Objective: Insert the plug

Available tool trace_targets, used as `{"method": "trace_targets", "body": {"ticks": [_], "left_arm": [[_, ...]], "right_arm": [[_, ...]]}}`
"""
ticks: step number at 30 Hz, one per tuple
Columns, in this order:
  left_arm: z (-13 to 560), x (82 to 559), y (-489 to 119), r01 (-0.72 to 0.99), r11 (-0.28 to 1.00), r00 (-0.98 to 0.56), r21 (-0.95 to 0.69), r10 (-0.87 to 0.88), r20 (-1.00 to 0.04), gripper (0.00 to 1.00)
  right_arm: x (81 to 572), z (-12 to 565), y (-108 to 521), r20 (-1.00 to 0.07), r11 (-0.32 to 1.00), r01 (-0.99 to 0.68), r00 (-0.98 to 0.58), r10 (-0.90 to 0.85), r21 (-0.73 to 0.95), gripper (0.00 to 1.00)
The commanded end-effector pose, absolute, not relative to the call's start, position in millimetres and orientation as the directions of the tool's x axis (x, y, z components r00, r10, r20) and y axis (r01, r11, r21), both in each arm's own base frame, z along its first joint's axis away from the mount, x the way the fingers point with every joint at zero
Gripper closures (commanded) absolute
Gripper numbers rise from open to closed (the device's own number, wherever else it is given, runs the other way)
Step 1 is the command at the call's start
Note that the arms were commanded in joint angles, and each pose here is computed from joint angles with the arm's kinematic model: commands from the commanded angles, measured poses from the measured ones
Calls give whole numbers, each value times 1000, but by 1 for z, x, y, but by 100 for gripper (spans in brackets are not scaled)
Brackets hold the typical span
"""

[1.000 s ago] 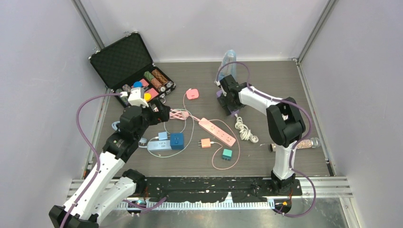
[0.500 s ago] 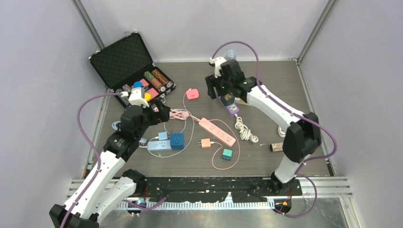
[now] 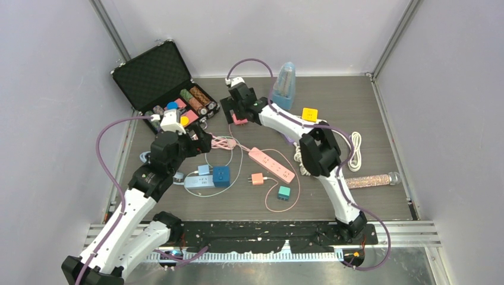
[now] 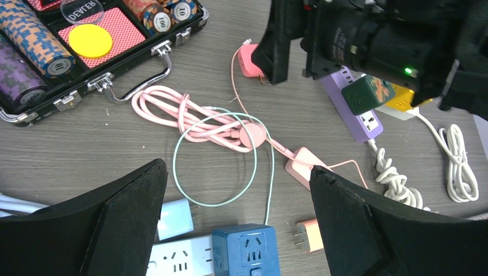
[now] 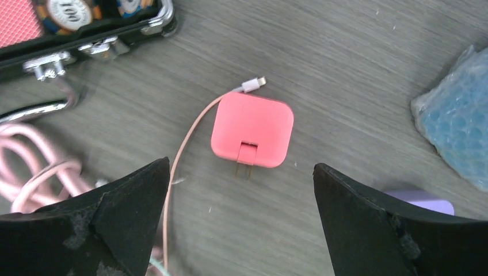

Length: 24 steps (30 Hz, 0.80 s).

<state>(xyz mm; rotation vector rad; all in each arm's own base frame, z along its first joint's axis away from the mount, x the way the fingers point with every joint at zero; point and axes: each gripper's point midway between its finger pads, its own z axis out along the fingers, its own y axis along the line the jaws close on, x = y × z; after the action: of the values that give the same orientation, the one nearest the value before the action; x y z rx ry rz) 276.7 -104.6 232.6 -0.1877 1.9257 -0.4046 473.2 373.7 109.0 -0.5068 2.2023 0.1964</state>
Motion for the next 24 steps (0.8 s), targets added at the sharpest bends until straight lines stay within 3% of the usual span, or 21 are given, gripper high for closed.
{"method": "trace_targets", "body": {"ticks": [1, 19, 21, 24], "left_arm": [[251, 280, -103, 64, 926, -346, -371, -329, -879, 8], [251, 280, -101, 66, 928, -345, -366, -323, -881, 8], [252, 279, -101, 68, 927, -346, -368, -324, -881, 8], [251, 279, -101, 70, 927, -346, -368, -323, -881, 8]], "right_arm": [[500, 112, 372, -783, 928, -363, -552, -286, -83, 0], [502, 44, 378, -663, 940, -340, -705, -250, 7, 1], [502, 40, 380, -656, 941, -338, -716, -240, 25, 4], [503, 37, 383, -653, 941, -335, -724, -221, 53, 16]]}}
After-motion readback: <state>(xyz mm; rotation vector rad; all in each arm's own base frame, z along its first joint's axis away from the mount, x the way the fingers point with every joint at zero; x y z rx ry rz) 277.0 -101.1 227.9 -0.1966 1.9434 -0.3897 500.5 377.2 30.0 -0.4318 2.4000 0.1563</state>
